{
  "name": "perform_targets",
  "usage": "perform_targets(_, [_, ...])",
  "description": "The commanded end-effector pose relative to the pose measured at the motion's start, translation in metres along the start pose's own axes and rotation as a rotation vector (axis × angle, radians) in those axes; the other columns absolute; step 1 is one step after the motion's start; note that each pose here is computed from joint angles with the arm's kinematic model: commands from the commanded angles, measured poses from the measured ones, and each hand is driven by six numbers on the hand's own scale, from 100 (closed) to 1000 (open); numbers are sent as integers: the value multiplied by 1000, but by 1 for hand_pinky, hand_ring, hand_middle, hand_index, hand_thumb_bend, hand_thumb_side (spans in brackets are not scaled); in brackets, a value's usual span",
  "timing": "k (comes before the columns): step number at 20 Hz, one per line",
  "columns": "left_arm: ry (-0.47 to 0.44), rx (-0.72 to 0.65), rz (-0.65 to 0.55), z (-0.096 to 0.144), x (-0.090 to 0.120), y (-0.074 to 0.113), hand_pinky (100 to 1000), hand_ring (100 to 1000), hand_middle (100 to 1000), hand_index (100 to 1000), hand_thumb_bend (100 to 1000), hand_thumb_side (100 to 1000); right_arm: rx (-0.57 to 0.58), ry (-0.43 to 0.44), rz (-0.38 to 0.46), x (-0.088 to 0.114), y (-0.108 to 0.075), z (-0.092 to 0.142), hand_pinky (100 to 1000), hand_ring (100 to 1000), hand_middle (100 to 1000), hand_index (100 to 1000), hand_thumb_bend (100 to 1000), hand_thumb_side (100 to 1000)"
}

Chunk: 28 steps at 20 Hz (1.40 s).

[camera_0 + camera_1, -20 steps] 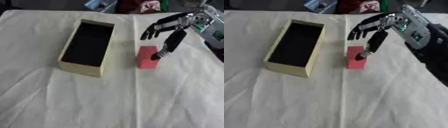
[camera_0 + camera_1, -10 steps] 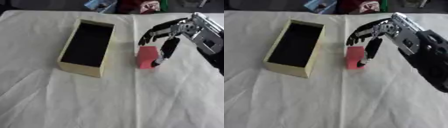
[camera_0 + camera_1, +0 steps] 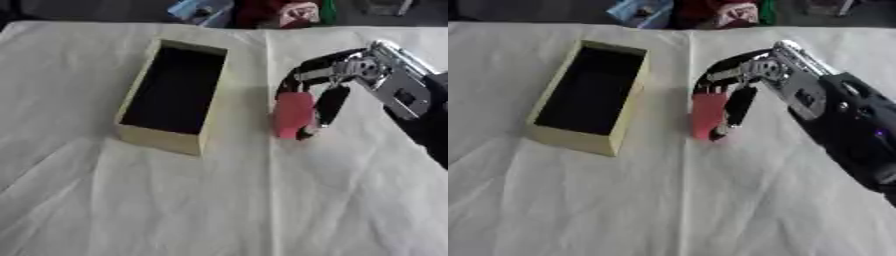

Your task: Pick up objects on the table and place them in the box.

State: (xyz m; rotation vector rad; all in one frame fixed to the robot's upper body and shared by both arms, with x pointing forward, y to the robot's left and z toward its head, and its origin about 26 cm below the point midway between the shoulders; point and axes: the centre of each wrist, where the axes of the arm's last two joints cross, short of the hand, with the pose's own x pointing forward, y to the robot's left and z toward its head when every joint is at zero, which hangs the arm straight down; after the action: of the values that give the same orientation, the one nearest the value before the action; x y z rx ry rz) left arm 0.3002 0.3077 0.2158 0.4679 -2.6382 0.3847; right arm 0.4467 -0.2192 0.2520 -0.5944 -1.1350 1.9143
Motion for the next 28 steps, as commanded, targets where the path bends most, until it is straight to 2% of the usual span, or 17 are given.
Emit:
perform_targets(1, [-30,-9,13,-6,6,-2,567,564,519,653,202,100,-73,25,-3,-2,-6,5,771,810,675,760,499,313])
perform_targets(4, [-31,-9,13,-6,7,-2,567,564,519,653,199,100,-102,21,-8,1,-6,5,764,811,654,725,459,304])
perform_targets(9, [-35,-11,8,-6,7,-2,566,565,520,651,163,100,-122,28,-10,0,-5,6,716,769,614,667,423,166])
perform_targets(13, [-38,-11,4,-6,7,-2,566,565,520,650,162,100,-146,37,-22,-2,-3,6,664,729,600,633,394,119])
perform_targets(16, [-37,-10,5,-6,7,-3,567,565,520,650,169,100,-165,23,-26,-1,-5,9,661,723,593,625,372,107])
perform_targets(21, [-35,-9,6,-7,7,-2,567,565,520,651,172,100,-230,-12,-42,7,-22,22,656,708,577,607,307,110])
perform_targets(28, [-36,-10,6,-7,7,-2,567,565,521,651,175,100,-372,-58,-31,23,-65,51,662,697,565,597,245,100])
